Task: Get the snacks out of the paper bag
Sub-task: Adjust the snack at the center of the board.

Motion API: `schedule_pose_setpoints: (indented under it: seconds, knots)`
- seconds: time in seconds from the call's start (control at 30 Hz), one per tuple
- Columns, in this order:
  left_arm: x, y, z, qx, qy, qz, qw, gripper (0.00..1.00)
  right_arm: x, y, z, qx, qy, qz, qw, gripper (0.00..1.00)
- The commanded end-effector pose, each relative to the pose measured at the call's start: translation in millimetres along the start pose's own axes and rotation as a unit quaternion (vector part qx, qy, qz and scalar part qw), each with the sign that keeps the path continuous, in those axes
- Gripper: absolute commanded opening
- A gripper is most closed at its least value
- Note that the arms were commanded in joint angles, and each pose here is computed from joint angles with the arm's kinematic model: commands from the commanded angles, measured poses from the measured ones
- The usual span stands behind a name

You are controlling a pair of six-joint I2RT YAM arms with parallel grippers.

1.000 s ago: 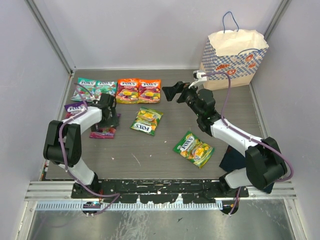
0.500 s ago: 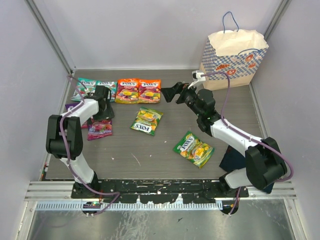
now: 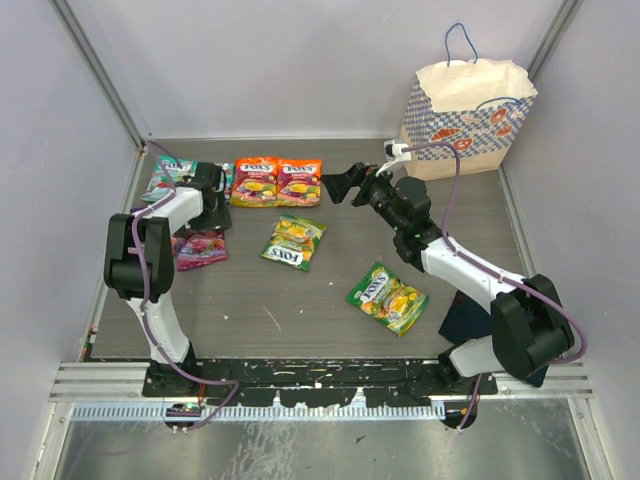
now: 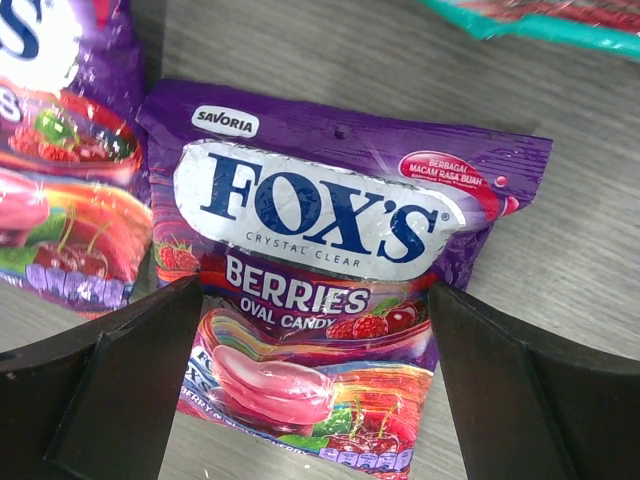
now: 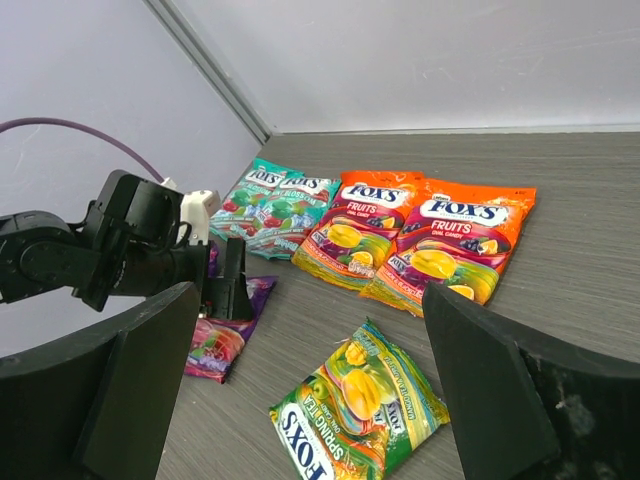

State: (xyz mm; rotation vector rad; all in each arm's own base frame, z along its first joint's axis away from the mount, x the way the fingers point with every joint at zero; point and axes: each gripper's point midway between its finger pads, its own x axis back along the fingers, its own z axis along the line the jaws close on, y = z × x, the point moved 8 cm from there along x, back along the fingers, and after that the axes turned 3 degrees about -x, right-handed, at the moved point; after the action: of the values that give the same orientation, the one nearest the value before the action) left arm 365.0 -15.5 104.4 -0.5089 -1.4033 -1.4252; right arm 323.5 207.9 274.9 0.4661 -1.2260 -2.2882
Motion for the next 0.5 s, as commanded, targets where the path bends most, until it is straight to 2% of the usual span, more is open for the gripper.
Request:
schedule_pose_setpoints:
  seconds: [0.0, 0.33, 0.47]
  knots:
    - [-15.4, 11.4, -3.3, -0.038, -0.017, -0.009, 0.999, 0.98, -6.3, 23.0, 12.3, 0.008, 0.026, -0.038, 0.999, 1.00]
    - [-13.0, 27.5, -4.2, -0.085, -0.103, -0.028, 0.991, 0.98, -10.5, 18.3, 9.3, 0.010, 0.028, -0.029, 0.999, 1.00]
    - [21.7, 40.6, 1.3, -0.071, -0.134, -0.050, 0.987, 0.98, -13.5, 15.9, 8.1, 0.011, 0.030, -0.025, 0.999, 1.00]
